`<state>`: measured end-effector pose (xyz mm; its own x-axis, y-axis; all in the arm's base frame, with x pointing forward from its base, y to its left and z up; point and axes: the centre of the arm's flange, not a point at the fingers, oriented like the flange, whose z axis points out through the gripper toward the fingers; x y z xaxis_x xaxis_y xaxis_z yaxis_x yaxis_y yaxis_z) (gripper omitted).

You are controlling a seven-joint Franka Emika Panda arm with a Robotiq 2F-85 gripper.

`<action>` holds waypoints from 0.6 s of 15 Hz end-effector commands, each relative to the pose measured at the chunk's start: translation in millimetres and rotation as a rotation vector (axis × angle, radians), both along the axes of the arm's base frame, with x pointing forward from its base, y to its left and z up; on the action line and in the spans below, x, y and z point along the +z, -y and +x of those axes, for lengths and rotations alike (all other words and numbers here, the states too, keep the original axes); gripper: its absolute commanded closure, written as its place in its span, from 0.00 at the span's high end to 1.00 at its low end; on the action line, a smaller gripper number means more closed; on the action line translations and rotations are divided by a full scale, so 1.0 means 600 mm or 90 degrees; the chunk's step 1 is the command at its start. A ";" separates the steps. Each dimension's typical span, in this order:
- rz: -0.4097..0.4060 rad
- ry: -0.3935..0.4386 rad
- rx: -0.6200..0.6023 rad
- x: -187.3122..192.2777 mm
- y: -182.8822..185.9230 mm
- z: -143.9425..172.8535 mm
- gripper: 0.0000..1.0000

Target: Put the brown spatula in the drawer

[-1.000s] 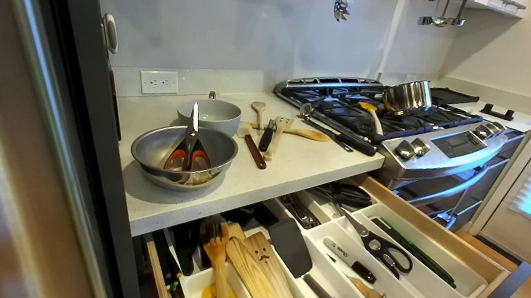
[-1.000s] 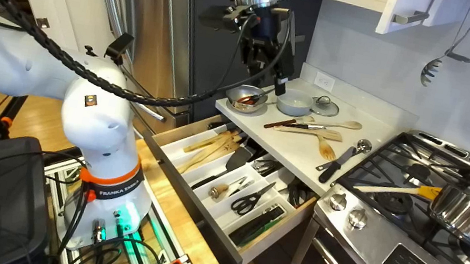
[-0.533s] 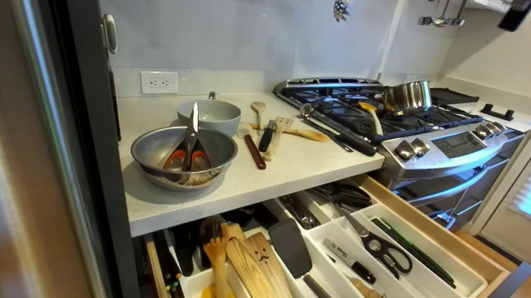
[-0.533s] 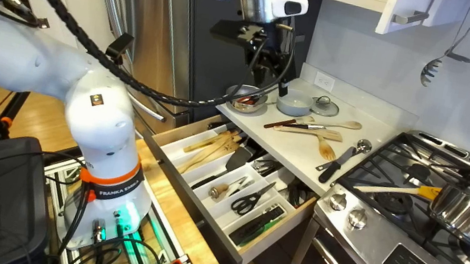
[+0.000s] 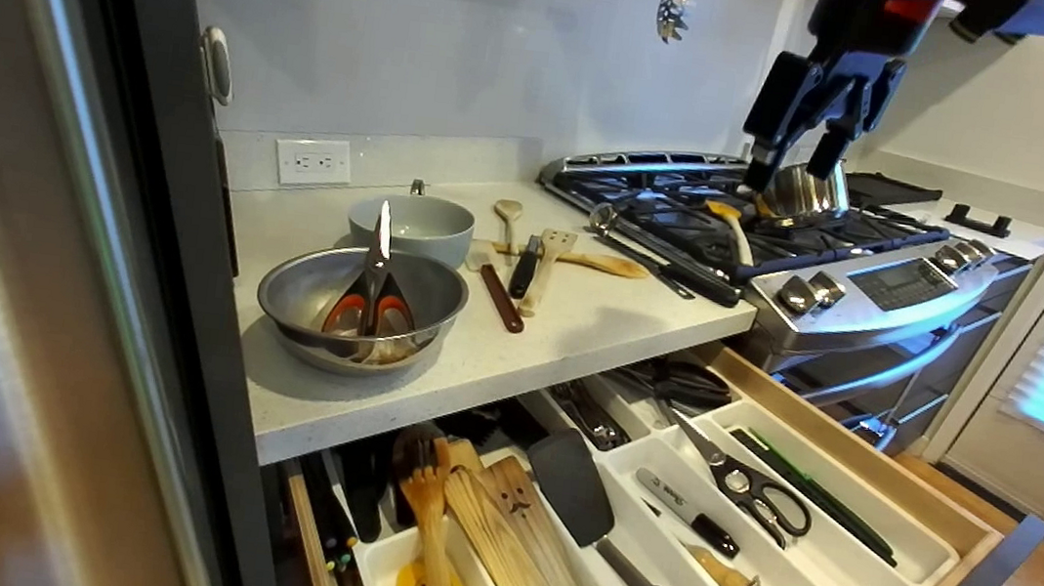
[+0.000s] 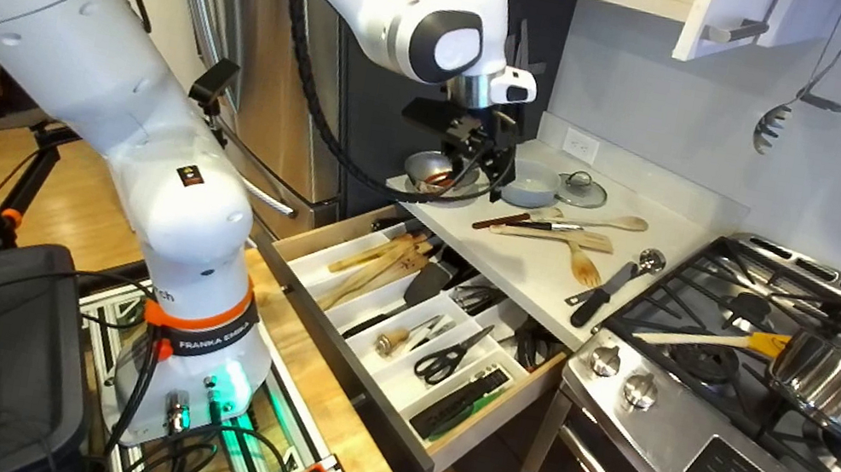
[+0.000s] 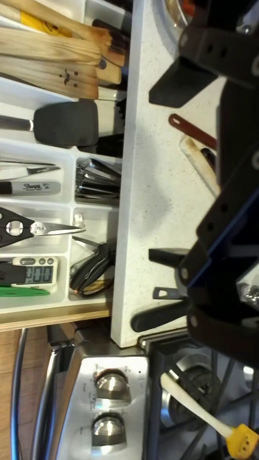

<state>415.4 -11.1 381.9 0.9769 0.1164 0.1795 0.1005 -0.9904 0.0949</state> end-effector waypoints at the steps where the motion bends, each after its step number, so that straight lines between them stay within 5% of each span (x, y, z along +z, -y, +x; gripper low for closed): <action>1: 0.000 -0.011 -0.007 -0.013 0.008 0.009 1.00; 3: 0.001 -0.017 -0.014 -0.018 0.017 0.020 1.00; 4: -0.004 0.041 -0.091 -0.034 0.020 0.059 1.00; 9: 0.083 0.146 -0.227 -0.083 0.080 0.209 1.00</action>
